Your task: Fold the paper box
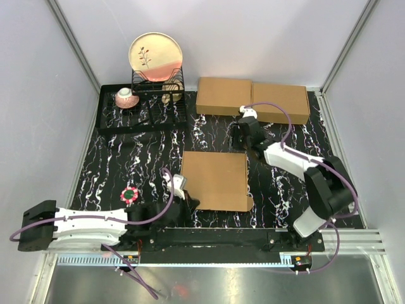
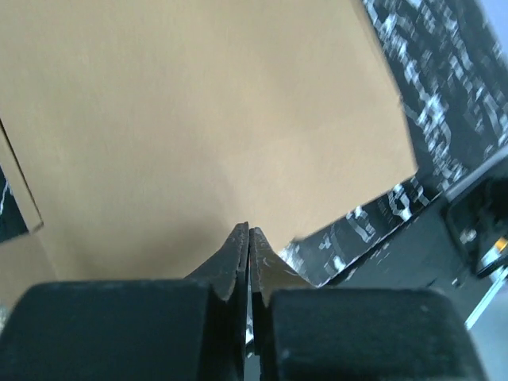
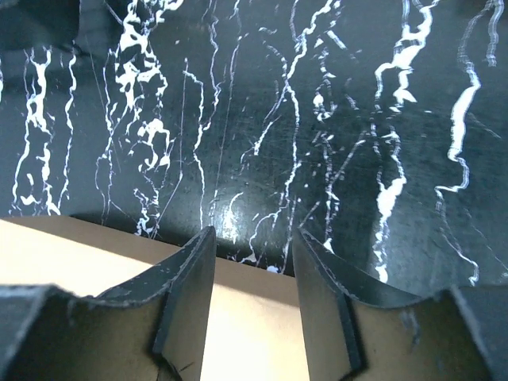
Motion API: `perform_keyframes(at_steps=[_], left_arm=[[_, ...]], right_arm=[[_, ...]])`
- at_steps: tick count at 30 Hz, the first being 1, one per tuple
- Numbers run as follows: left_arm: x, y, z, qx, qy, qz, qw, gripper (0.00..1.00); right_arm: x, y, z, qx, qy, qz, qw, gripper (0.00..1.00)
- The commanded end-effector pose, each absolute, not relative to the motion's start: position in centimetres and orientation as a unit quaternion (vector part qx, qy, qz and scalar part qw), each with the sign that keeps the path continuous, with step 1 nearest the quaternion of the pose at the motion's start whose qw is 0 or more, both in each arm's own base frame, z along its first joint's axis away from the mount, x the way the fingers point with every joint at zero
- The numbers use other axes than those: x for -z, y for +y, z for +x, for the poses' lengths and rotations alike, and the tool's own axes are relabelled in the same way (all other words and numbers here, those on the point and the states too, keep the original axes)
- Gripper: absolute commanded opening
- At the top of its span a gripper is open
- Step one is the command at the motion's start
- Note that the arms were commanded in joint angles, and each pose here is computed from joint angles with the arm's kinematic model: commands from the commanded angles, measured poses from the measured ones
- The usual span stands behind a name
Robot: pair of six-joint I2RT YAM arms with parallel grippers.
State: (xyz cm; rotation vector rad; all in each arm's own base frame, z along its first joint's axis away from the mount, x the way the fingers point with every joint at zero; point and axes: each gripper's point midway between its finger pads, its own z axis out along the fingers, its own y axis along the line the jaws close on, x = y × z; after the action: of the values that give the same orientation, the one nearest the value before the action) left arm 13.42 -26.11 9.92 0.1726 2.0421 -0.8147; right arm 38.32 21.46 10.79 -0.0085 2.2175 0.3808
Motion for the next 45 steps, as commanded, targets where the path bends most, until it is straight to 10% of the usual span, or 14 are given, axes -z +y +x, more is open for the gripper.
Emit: perform_keyframes(at_steps=[1, 14, 45], left_arm=[[-8.4, -26.2, 11.1, 0.345, 0.832, 0.099, 0.424, 0.00], [-3.2, -32.0, 4.0, 0.359, 0.832, 0.316, 0.282, 0.00], [-3.5, -21.6, 25.6, 0.065, 0.912, 0.078, 0.398, 0.03]], right_arm=[[-11.9, 24.0, 40.6, -0.192, 0.877, -0.044, 0.438, 0.50], [-6.3, 21.9, 36.3, -0.178, 0.911, -0.030, 0.370, 0.49], [-7.3, 16.3, 27.2, -0.209, 0.894, 0.096, 0.384, 0.60]])
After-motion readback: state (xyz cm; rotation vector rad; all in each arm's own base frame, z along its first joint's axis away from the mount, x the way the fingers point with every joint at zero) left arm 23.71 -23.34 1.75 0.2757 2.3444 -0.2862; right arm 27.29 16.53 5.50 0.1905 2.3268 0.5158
